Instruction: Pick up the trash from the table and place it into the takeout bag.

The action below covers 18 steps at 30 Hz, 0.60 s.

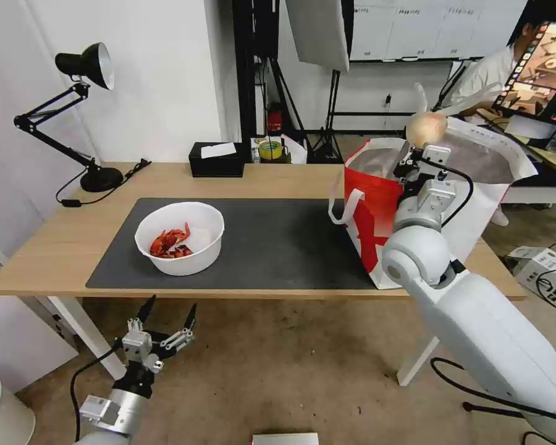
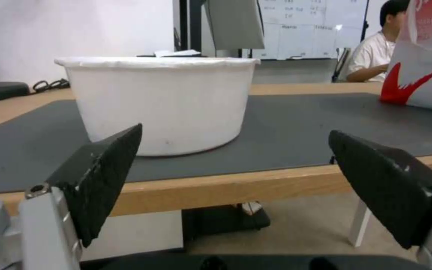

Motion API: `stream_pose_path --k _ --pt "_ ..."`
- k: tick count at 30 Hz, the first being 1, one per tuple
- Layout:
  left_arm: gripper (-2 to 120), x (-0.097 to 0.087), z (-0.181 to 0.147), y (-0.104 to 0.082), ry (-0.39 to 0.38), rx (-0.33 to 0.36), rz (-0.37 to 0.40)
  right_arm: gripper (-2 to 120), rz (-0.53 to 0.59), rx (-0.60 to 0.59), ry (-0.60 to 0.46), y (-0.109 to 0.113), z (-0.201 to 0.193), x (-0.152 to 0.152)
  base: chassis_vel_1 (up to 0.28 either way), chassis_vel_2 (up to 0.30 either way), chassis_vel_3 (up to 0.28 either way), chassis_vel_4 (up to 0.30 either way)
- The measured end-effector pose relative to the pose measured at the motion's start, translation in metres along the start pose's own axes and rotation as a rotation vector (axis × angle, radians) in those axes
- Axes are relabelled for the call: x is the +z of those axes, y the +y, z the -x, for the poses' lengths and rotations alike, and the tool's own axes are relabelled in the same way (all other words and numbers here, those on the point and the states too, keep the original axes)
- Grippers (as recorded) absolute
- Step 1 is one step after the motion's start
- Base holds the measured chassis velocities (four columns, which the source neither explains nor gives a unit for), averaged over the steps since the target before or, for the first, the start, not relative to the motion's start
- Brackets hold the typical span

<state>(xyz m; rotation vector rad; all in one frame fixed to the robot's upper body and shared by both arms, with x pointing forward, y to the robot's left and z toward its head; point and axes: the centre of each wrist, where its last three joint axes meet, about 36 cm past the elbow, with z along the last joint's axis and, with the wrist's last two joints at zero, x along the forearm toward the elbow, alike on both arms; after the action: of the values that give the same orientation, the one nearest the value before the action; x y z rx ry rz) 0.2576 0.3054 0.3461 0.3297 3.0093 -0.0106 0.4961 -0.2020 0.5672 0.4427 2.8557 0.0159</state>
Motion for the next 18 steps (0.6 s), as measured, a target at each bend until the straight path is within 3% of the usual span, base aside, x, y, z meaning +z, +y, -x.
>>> stream_pose_path --k 18 --pt "100 0.0001 -0.0026 -0.0025 0.005 0.005 0.000 93 -0.009 -0.011 -0.005 -0.0003 -0.0002 -0.0014 0.000 0.000 0.000 0.000"
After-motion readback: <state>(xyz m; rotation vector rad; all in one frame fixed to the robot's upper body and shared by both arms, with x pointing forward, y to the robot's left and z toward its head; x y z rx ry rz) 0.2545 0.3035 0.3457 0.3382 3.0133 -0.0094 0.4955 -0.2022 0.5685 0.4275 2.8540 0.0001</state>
